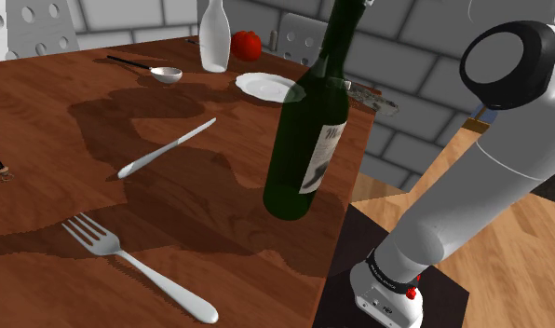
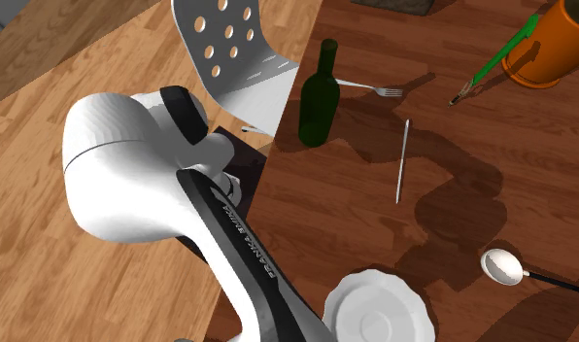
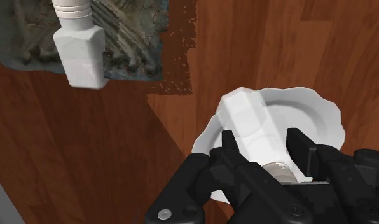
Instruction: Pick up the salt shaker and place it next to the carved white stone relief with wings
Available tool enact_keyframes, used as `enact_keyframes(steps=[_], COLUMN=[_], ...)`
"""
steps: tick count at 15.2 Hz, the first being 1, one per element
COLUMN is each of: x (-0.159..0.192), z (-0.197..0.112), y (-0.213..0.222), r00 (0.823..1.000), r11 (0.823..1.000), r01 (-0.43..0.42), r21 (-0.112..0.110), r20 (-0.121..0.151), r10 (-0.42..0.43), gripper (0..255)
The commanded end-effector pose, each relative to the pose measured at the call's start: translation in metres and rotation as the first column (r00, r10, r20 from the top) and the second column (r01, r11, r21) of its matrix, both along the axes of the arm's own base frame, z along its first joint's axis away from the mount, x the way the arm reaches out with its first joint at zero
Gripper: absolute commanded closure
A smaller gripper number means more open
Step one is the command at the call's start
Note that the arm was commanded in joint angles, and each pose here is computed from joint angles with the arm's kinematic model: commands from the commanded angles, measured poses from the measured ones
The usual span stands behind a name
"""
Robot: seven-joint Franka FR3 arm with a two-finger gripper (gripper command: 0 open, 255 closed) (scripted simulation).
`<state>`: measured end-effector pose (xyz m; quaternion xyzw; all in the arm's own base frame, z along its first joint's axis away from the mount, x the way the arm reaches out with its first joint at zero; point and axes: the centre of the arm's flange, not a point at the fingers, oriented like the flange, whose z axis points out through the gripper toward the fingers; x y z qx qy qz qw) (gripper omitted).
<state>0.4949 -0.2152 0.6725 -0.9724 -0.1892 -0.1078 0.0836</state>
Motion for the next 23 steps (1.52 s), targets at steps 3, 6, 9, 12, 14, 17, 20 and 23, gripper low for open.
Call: enact_keyframes(steps=[3,6,9,12,14,17,20,23], x=[0.0,0.0,0.0,0.0,0.0,0.0,0.0,0.0], z=[-0.021,-0.037,-0.053,-0.07,-0.07,-0.07,-0.07,-0.07], y=[0.0,0.0,0.0,0.0,0.0,0.0,0.0,0.0], r00=[1.0,1.0,1.0,1.0,1.0,1.0,1.0,1.0], r11=[1.0,1.0,1.0,1.0,1.0,1.0,1.0,1.0], r01=[0.0,0.0,0.0,0.0,0.0,0.0,0.0,0.0], r21=[0.0,0.0,0.0,0.0,0.0,0.0,0.0,0.0], r20=[0.001,0.001,0.001,0.001,0.001,0.001,0.001,0.001], r10=[0.0,0.0,0.0,0.0,0.0,0.0,0.0,0.0], gripper=[255,255,255,255,255,255,255,0])
